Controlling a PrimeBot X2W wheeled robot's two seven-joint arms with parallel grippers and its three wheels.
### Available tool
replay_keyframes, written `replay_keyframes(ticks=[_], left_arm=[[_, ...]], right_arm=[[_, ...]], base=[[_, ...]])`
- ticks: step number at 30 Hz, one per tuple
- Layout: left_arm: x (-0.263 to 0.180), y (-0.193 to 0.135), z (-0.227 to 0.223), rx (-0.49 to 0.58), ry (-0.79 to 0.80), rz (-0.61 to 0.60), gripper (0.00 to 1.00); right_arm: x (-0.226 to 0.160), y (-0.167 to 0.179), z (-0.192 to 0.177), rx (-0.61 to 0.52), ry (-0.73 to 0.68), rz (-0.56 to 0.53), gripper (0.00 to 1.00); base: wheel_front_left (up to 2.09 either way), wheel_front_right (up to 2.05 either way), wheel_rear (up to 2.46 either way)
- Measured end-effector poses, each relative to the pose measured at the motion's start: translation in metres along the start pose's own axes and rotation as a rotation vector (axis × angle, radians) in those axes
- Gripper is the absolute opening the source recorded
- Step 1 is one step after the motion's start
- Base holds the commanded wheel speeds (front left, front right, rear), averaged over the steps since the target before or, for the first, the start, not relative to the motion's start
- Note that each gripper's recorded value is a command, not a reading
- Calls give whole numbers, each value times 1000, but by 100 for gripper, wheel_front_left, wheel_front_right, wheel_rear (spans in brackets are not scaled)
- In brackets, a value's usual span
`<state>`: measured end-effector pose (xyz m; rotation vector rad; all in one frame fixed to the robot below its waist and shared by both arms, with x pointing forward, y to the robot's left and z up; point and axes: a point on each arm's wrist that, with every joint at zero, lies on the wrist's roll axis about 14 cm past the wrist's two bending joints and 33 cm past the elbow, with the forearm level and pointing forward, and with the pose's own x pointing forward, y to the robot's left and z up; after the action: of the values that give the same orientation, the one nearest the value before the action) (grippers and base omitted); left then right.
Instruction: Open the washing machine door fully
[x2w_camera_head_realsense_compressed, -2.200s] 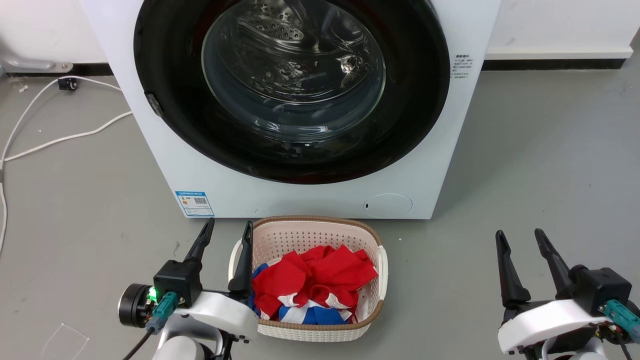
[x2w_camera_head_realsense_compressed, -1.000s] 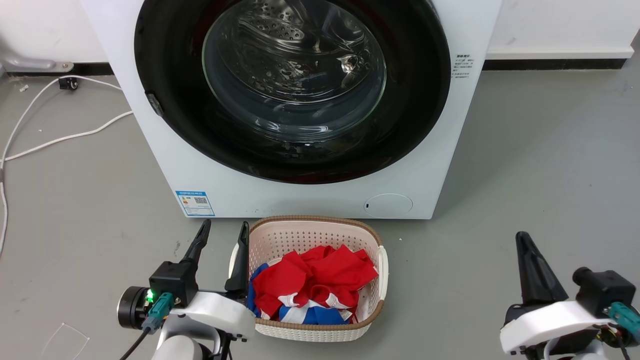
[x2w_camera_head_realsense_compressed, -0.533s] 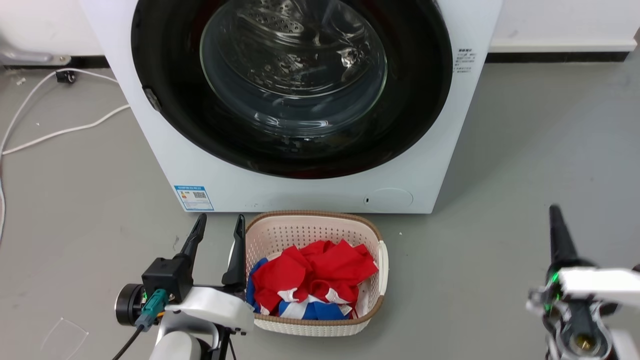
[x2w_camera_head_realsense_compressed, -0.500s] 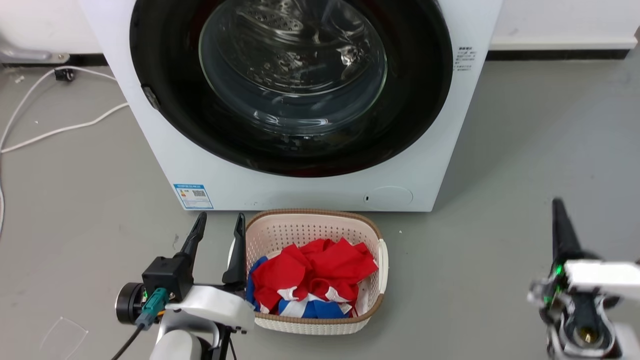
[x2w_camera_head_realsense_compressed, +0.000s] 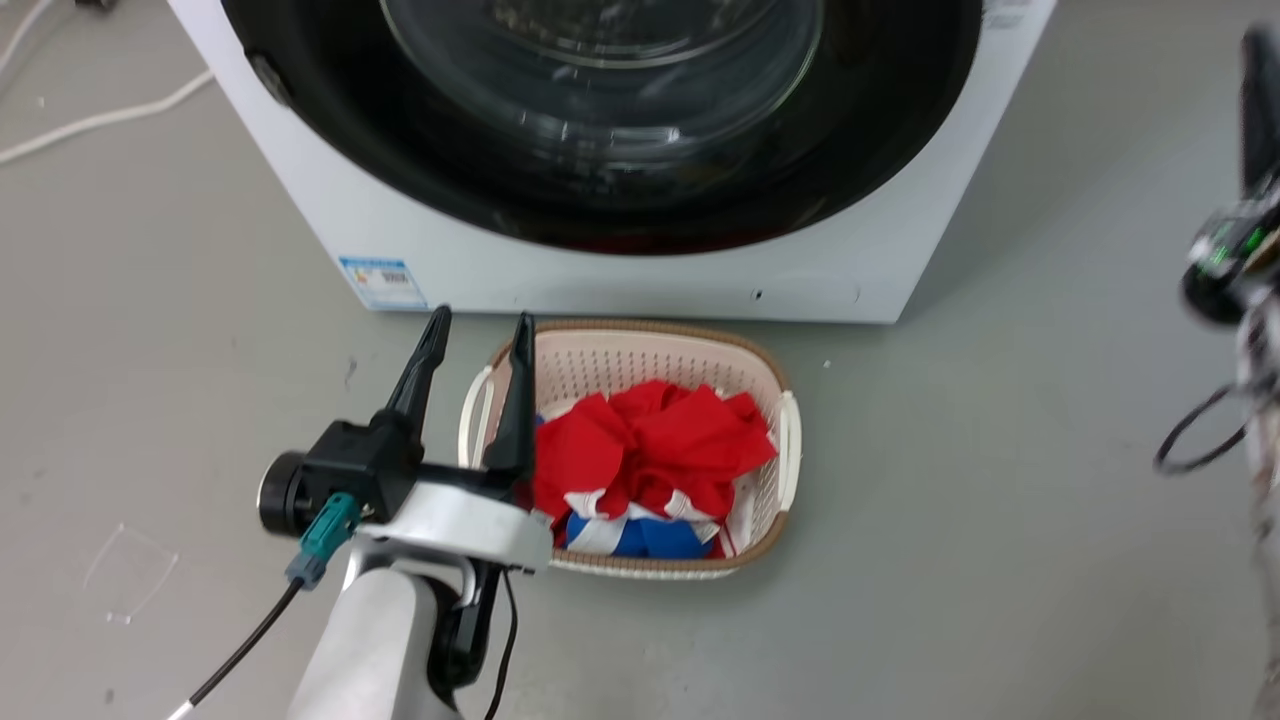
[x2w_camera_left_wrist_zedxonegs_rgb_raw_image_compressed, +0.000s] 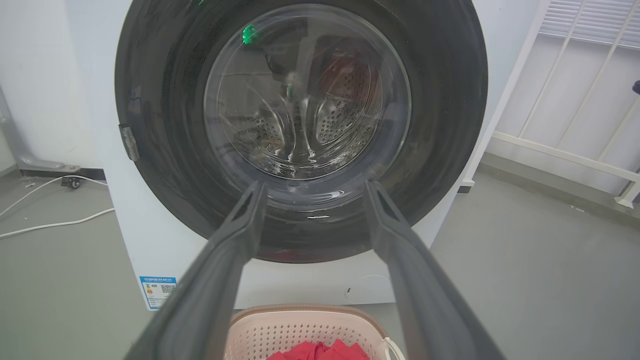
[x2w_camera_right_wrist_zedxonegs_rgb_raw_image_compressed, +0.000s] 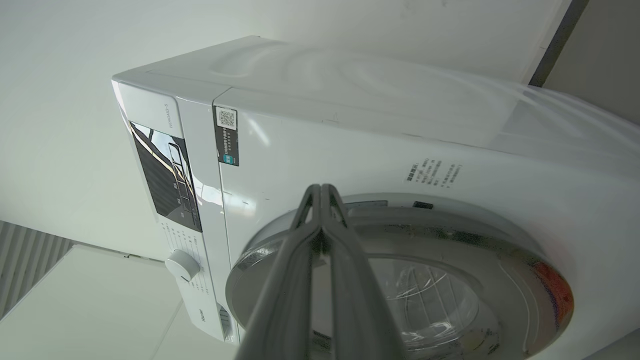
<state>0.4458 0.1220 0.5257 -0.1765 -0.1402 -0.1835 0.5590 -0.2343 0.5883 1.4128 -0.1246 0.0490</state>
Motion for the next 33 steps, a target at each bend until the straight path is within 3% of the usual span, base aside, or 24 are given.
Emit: replay_keyframes(ticks=[7,16,24,33], left_arm=[[14,0,-10,-5,10,-5,100],[30,5,-28,-6,32,-8,100],[35,13,-44,1,58,9,100],[39,14,-53,7,74,8,100]], right_arm=[[50,-3,-26,-164,179,-40,0],[97,-24,-62,-280,366,-131,0],[119,-38,-98,-344,517,-162,0],[117,-50,-122,-387,677,-184,0]], base=[[0,0,0],[0,0,0],[0,0,0],[0,0,0]])
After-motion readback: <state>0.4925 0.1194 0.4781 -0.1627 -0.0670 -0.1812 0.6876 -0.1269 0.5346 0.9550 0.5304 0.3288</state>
